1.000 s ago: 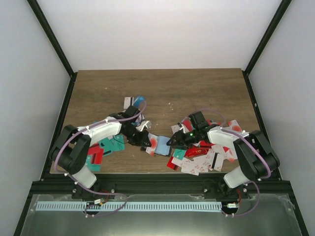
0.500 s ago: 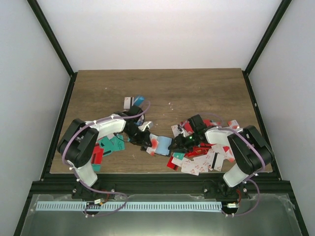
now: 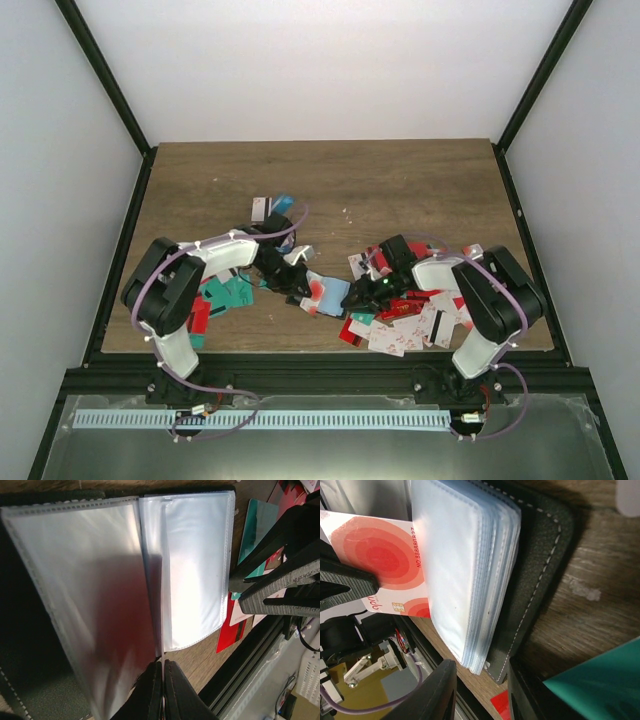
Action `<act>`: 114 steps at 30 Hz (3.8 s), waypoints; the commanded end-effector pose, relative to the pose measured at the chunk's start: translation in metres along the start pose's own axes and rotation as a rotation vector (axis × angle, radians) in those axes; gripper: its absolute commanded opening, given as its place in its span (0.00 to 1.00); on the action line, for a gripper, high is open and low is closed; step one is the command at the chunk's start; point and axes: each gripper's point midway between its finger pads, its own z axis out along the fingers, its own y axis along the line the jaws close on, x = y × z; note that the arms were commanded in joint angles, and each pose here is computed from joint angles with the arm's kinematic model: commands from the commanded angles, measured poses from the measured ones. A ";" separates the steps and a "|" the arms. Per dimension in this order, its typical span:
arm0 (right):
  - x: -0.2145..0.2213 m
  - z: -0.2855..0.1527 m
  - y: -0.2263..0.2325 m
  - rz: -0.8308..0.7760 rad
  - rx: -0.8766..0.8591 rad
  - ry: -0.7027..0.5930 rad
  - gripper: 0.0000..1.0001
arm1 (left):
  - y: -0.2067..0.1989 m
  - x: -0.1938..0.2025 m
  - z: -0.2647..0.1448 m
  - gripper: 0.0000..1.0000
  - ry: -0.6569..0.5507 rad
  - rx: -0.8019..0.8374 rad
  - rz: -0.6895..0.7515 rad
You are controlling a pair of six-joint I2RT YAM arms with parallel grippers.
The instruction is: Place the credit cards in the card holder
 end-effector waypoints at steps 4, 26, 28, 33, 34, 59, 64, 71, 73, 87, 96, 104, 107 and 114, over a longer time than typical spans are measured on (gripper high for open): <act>-0.010 0.006 -0.009 -0.015 0.050 -0.008 0.29 | -0.010 -0.009 -0.001 0.04 -0.015 0.054 0.058; -0.022 0.013 -0.016 -0.020 0.092 0.010 0.27 | 0.005 -0.027 -0.002 0.04 -0.056 0.091 0.067; -0.022 0.013 -0.016 -0.019 0.094 0.014 0.27 | 0.005 -0.030 -0.003 0.04 -0.065 0.096 0.066; -0.023 0.014 -0.017 -0.021 0.098 0.020 0.26 | 0.006 -0.036 0.000 0.04 -0.072 0.107 0.062; -0.024 0.015 -0.017 -0.024 0.098 0.021 0.26 | 0.006 -0.037 0.001 0.04 -0.073 0.108 0.059; -0.038 0.023 -0.010 -0.013 0.057 0.042 0.21 | 0.015 -0.025 0.018 0.04 -0.102 0.147 -0.127; -0.041 0.024 -0.008 -0.019 0.053 0.040 0.21 | 0.015 -0.024 0.021 0.04 -0.103 0.133 -0.141; -0.048 0.025 -0.003 -0.031 0.046 0.035 0.21 | 0.012 -0.024 0.023 0.04 -0.116 0.132 -0.165; -0.050 0.025 -0.002 -0.034 0.044 0.033 0.21 | 0.012 -0.024 0.025 0.04 -0.114 0.129 -0.167; -0.063 0.026 0.005 -0.072 0.045 0.032 0.21 | 0.007 -0.025 0.028 0.05 -0.107 0.135 -0.162; -0.069 0.024 -0.003 -0.119 0.118 0.038 0.21 | 0.009 -0.018 0.029 0.04 -0.036 0.102 -0.099; -0.076 0.024 -0.008 -0.133 0.164 0.030 0.21 | 0.006 -0.014 0.031 0.04 0.008 0.123 -0.073; -0.080 0.023 -0.011 -0.138 0.189 0.026 0.21 | 0.005 -0.012 0.034 0.04 0.034 0.137 -0.067; -0.098 0.019 -0.014 -0.158 0.268 -0.003 0.21 | 0.009 -0.011 0.033 0.04 0.055 0.107 -0.054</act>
